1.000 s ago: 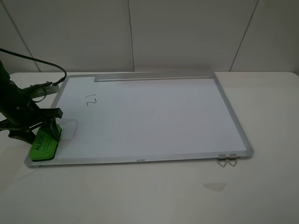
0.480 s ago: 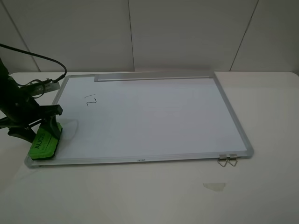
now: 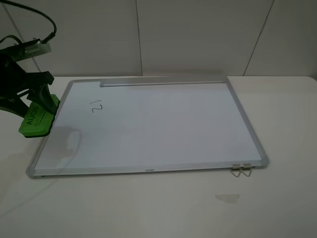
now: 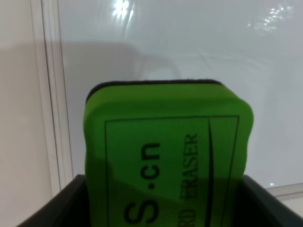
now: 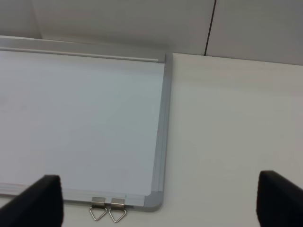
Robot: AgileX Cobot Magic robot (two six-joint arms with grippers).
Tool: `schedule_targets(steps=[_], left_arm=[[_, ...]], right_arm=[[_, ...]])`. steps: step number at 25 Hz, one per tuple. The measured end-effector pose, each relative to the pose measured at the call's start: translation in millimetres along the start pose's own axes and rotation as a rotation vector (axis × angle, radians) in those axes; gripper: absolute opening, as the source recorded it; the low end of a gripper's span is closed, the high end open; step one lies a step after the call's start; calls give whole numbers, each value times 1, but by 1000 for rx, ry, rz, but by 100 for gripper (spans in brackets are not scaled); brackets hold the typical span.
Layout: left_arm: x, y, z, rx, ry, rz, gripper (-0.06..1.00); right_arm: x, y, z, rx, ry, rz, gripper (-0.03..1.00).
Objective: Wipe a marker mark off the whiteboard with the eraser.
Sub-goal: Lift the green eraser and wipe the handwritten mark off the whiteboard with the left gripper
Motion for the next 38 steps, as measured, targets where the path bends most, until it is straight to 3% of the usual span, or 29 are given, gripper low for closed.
schedule_targets(steps=[6,9,16,22,28,38], left_arm=[[42,28,-15,-87,13,-115,59],[50,40,-30,-178,74,-131,59],[16,60,-100,-424,223,-84,59],[-31,82,-127,-418,276,-2,59],[-77,102,-130,-390,283,42,59],[-145,108,-121,-367,279,128,59]], right_arm=[[0,0,0,0,0,0,81],[0,0,0,0,0,0,81],[0,0,0,0,0,0,81],[0,0,0,0,0,0,81],[0,0,0,0,0,0,81],[0,0,0,0,0,0,81]])
Point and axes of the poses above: a point on each arm's last joint axis where the gripper is mounted, x pointing back along that axis away from the gripper, z along the wrist's bending axis when the last joint is at zero, y = z × x, the point moved 1 cm from there along -x, pointing out along that axis toward the gripper, and after that the axes turned 11 degrees about x, right-handed, at the moved point
